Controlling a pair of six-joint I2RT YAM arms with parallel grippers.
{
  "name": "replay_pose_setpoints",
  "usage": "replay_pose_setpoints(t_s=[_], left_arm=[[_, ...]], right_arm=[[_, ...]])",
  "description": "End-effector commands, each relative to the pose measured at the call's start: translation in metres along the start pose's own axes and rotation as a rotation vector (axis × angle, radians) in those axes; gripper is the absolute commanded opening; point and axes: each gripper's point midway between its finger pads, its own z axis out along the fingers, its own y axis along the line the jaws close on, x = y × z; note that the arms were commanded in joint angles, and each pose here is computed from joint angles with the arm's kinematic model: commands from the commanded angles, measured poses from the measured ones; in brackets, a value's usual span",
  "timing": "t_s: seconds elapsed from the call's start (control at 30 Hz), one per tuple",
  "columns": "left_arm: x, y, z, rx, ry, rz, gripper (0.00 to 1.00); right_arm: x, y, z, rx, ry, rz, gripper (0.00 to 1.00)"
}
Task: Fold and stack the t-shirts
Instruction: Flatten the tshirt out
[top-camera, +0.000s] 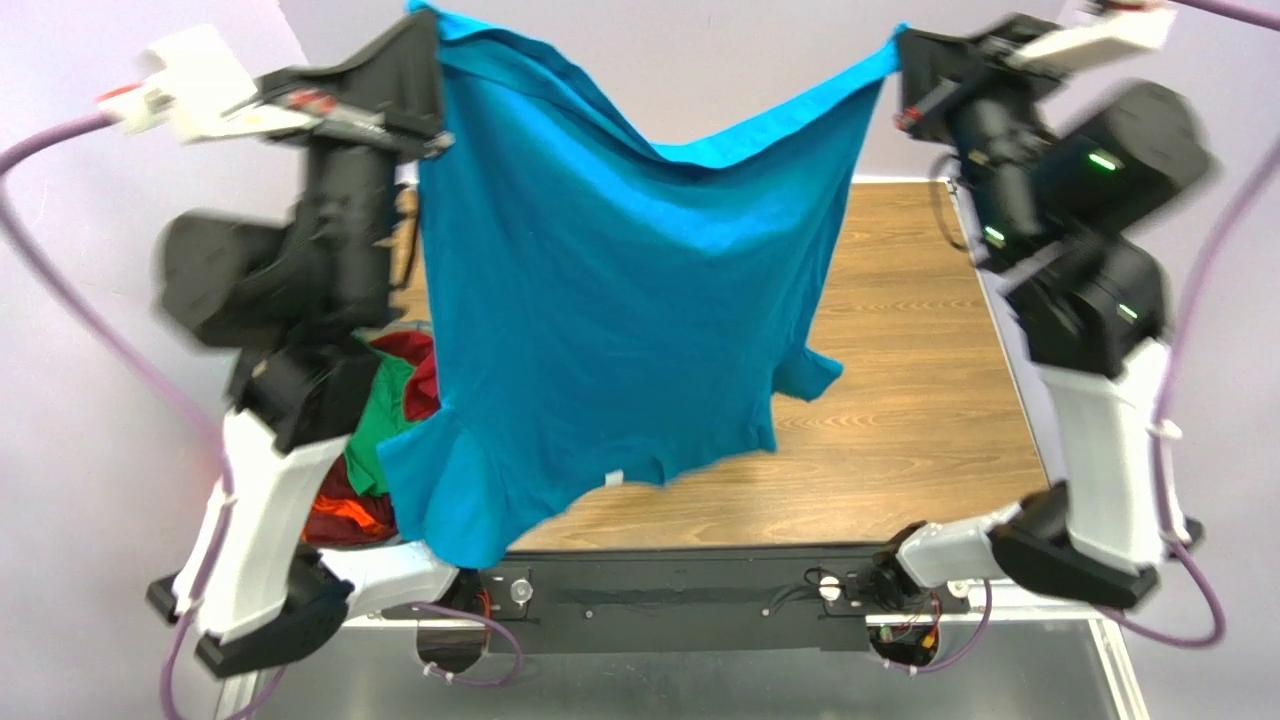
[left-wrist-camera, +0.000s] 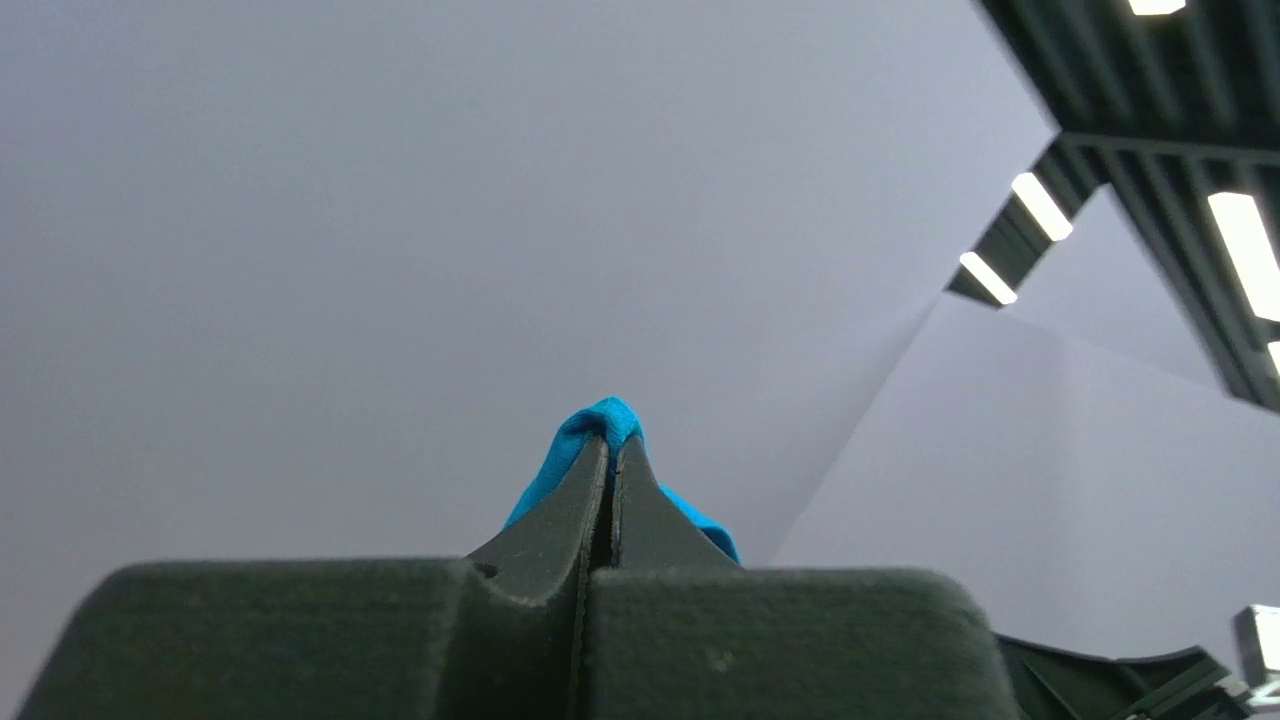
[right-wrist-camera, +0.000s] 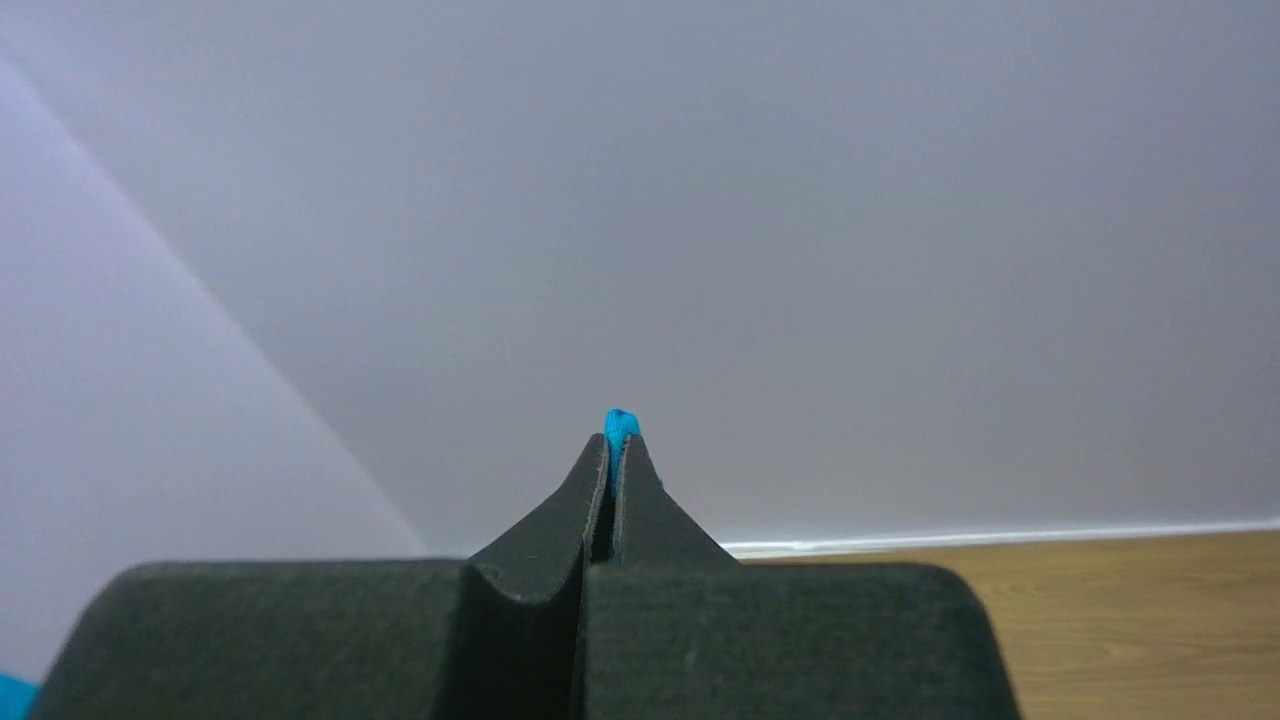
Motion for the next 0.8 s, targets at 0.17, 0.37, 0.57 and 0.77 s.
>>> replay_pose_setpoints(t_s=[0.17, 0.37, 0.57, 0.77], left_arm=[[0.060, 0.060, 0.058, -0.225, 0.025, 0.191, 0.00], [0.079, 0.084, 0.124, -0.144, 0.037, 0.257, 0.00], [0.059, 0.073, 0.147, -0.035, -0.034, 0.272, 0.00], [0.056, 0.080, 0.114, -0.058, -0.010, 0.273, 0.00]], right_arm=[[0.060, -0.056, 0.079, 0.292, 0.060, -0.270, 0.01], [0.053, -0.094, 0.138, 0.302, -0.024, -0.286, 0.01], [0.009, -0.074, 0.141, 0.197, -0.164, -0.365, 0.01], [0.023, -0.084, 0.115, 0.203, -0.084, -0.410, 0.01]])
